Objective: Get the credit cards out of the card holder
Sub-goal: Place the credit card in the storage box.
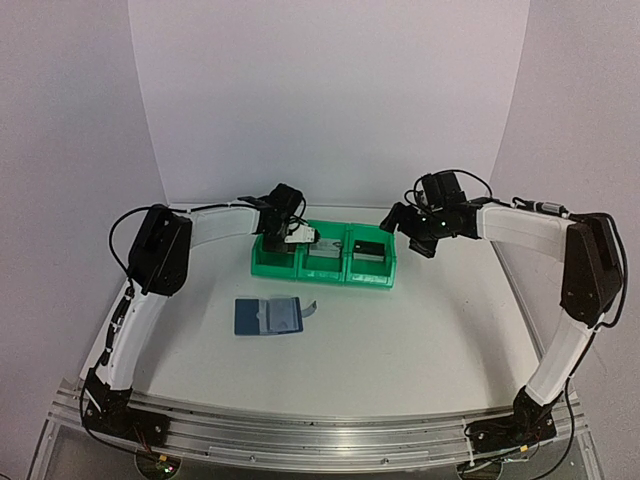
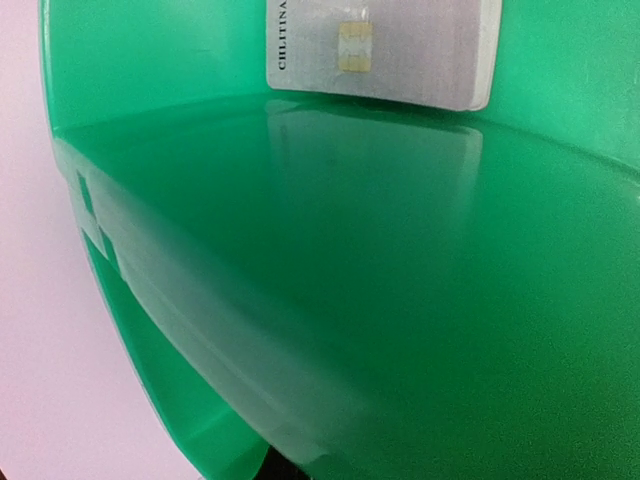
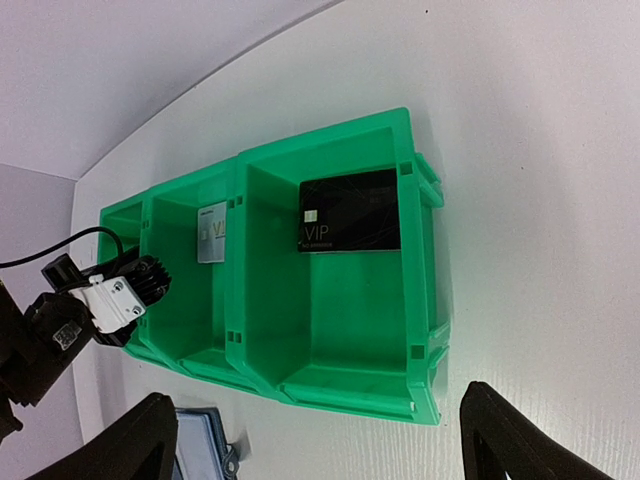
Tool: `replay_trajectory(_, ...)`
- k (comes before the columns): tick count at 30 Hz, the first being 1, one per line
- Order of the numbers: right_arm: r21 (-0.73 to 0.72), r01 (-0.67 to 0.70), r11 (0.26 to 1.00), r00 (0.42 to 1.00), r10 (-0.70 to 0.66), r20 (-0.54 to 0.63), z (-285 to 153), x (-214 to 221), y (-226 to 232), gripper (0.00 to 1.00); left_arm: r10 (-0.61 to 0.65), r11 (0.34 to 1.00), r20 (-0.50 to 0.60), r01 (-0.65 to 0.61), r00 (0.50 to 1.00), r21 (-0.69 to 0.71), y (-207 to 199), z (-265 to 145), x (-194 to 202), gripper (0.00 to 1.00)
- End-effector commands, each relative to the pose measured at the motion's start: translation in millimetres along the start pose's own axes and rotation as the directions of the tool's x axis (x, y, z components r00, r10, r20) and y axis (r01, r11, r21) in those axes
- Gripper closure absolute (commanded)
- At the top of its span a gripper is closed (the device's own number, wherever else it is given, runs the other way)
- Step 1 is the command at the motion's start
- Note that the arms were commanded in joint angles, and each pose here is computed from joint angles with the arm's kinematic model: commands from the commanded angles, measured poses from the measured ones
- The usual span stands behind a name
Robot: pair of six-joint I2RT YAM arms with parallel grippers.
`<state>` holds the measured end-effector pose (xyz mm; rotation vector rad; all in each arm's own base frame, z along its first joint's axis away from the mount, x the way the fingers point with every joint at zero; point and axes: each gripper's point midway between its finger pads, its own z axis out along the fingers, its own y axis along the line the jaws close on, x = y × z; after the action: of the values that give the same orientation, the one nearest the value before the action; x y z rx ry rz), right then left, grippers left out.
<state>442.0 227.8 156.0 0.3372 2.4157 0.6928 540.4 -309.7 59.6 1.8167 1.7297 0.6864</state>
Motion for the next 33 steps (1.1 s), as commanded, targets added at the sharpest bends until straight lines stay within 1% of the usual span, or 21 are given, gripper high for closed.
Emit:
replay_trajectory(1,-0.012,0.017,1.000,1.000,-0.017,0.009,-4,-4,3,0.06,-0.030,0.999,0.021,0.029,0.999,0.036,6,-8,9,1.00)
replay_trajectory(5,0.004,0.027,1.000,1.000,-0.027,-0.010,10,-1,-1,0.06,-0.067,0.998,0.095,0.068,0.993,-0.005,22,-17,-5,1.00)
replay_trajectory(14,0.038,0.062,0.997,0.996,-0.059,-0.069,50,8,-13,0.06,-0.104,0.989,0.219,0.124,0.970,-0.078,56,-38,-22,1.00)
replay_trajectory(16,0.045,0.070,0.997,0.995,-0.067,-0.070,57,7,-14,0.08,-0.101,0.989,0.218,0.121,0.971,-0.080,56,-38,-21,1.00)
replay_trajectory(23,0.089,0.083,0.992,0.995,-0.078,-0.067,65,9,-26,0.13,-0.092,0.994,0.156,0.101,0.983,-0.050,46,-19,9,1.00)
replay_trajectory(30,0.132,0.091,0.987,0.995,-0.083,-0.062,66,10,-36,0.17,-0.084,0.994,0.155,0.093,0.984,-0.050,45,-14,15,1.00)
replay_trajectory(33,0.132,0.094,0.987,0.994,-0.085,-0.069,67,12,-37,0.17,-0.055,0.997,0.140,0.062,0.989,-0.049,40,-7,18,1.00)
